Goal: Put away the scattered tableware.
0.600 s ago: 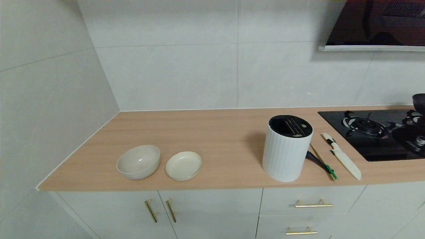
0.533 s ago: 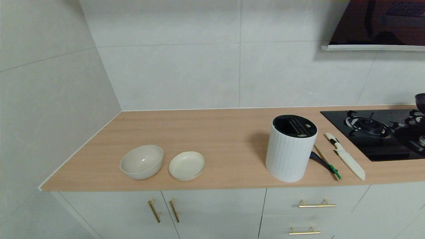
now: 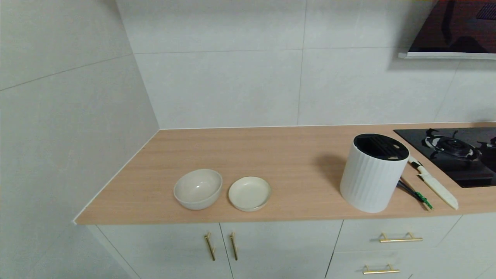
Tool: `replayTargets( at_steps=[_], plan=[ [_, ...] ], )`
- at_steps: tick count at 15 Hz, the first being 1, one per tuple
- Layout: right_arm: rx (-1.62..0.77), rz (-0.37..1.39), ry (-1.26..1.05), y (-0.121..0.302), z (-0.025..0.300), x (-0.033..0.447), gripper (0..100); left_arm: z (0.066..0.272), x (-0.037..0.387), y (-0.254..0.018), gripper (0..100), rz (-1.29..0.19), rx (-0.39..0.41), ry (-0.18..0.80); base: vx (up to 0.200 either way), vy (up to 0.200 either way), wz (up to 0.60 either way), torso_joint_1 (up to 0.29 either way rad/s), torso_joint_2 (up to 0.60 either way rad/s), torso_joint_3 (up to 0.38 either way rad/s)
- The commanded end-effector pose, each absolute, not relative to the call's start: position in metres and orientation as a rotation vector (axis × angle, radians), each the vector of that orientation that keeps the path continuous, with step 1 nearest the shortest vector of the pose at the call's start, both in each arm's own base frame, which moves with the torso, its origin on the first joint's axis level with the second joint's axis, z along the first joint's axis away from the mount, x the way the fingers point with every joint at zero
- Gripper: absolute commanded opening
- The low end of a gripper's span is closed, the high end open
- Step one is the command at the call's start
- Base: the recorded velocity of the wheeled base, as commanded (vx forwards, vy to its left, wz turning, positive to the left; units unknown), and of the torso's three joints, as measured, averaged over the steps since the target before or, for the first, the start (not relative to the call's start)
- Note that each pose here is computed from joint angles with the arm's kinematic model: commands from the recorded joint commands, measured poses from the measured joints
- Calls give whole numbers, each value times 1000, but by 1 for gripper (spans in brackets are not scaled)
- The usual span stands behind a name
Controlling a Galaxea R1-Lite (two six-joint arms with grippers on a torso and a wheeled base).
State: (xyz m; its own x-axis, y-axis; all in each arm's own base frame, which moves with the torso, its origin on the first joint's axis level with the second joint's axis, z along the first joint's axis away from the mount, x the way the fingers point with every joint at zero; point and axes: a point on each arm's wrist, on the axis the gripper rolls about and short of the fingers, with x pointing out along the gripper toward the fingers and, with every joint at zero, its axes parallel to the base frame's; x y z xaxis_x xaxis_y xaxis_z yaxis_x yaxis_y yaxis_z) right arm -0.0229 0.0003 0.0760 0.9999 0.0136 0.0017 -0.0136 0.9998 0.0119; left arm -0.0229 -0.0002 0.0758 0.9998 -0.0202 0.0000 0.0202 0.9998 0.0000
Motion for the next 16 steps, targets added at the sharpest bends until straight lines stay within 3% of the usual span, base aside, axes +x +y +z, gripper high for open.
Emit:
replayTargets(
  at_steps=[1,8,16],
  plan=[
    [12,14,0,0,75,-23,100,76,-23,0,100,-20,0,0,0,200,0,2,-2,-2],
    [12,14,-1,0,76,-23,100,76,-23,0,100,-20,0,0,0,200,0,2,1,1],
    [12,14,-1,0,76,-23,100,76,-23,0,100,-20,0,0,0,0,0,0,0,0]
  ],
)
